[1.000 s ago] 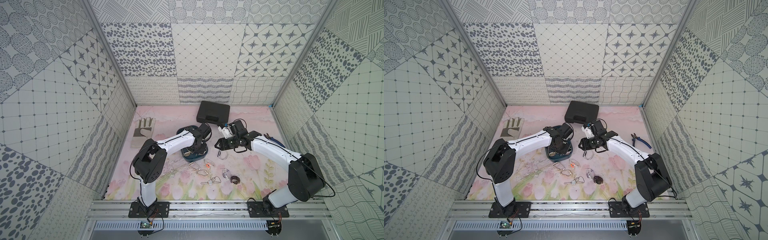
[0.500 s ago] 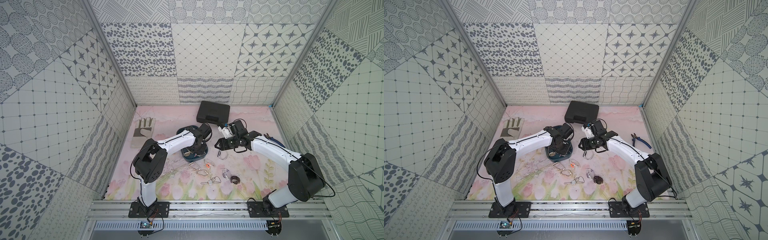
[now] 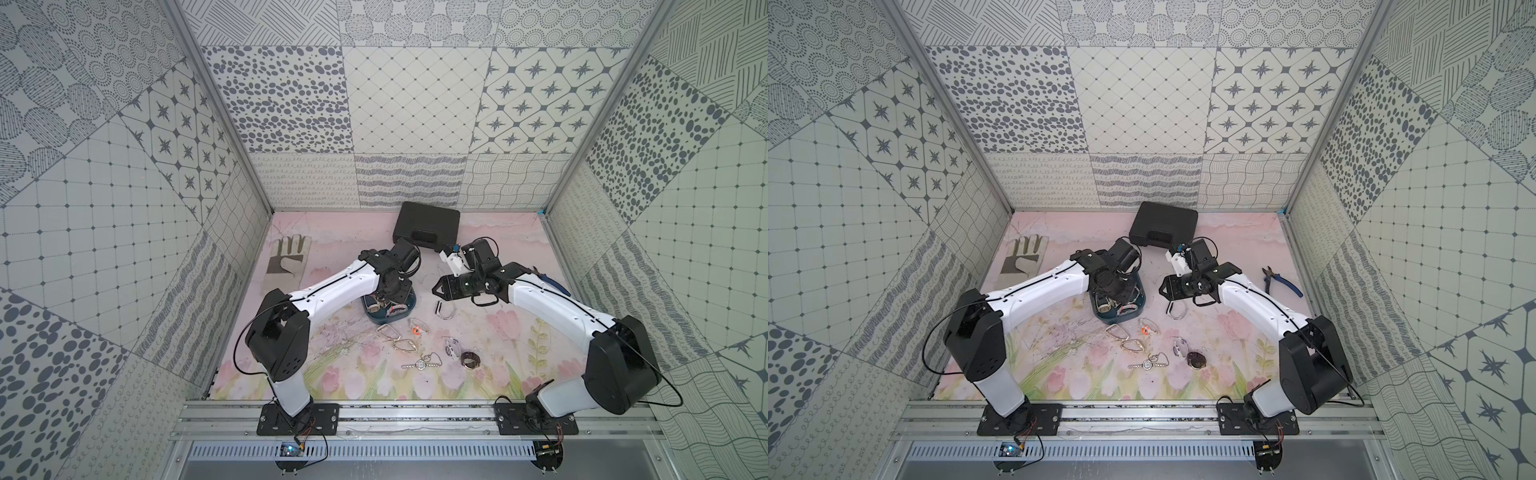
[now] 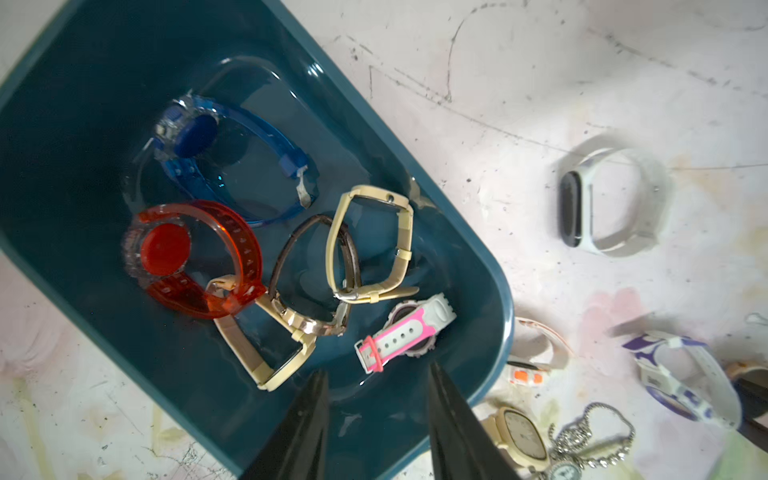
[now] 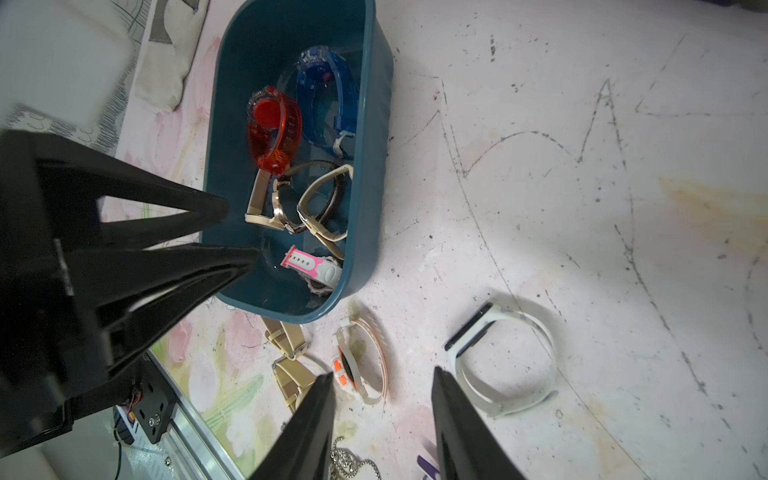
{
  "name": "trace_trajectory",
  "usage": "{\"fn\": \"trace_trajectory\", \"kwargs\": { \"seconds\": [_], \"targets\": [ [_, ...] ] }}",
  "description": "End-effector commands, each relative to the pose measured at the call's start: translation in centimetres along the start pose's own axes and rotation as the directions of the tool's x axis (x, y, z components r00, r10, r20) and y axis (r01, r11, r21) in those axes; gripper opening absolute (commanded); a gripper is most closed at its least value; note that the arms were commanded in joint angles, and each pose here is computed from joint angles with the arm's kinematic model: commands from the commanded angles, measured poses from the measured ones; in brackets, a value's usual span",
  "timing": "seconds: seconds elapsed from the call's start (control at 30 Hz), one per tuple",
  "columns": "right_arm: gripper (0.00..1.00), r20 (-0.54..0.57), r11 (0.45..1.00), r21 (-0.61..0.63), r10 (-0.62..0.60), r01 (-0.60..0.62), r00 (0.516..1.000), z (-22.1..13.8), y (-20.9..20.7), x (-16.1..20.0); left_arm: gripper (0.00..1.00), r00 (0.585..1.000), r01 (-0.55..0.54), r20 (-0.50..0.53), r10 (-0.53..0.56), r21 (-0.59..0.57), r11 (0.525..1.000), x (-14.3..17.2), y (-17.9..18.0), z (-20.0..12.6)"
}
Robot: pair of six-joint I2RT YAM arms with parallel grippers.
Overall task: Put the watch into the storage box
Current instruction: Place the watch in the storage box.
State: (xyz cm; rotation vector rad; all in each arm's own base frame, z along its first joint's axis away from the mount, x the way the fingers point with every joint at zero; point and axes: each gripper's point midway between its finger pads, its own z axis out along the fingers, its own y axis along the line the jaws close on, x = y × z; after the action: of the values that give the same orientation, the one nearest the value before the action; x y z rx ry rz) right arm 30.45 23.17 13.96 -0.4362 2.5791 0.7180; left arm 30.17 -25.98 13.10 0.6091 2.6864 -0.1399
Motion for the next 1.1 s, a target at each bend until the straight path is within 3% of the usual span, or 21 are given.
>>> {"fn": "trace_trajectory", "kwargs": {
  "seconds": [0.0,0.17,0.3,0.63,1.07],
  "targets": [
    [0.43,-0.023,0.998,0.070,0.009,-0.008,1.000,-0.6,-1.3,1.0,0.44,0.990,0.050,0.128,-0.053,0.030,0.998,-1.3,0.5,-4.1],
    [0.43,-0.081,0.993,0.117,0.022,-0.012,0.996,-0.5,-2.4,3.1,0.45,0.956,0.067,0.270,-0.117,0.187,0.980,-1.0,-0.6,-8.6],
    [0.42,-0.136,0.994,0.112,0.015,0.000,0.991,0.7,-2.2,4.1,0.46,0.946,0.084,0.283,-0.159,0.259,0.962,0.8,-1.0,-10.0],
    [0.43,-0.254,0.959,0.223,-0.118,0.177,0.960,3.5,-2.6,5.3,0.45,0.939,0.146,0.257,-0.230,0.308,0.940,5.9,-0.7,-8.4],
    [0.43,-0.348,0.905,0.279,-0.215,0.320,0.913,6.0,-3.9,5.9,0.45,0.930,0.217,0.221,-0.293,0.312,0.925,8.5,0.0,-6.3]
  ]
}}
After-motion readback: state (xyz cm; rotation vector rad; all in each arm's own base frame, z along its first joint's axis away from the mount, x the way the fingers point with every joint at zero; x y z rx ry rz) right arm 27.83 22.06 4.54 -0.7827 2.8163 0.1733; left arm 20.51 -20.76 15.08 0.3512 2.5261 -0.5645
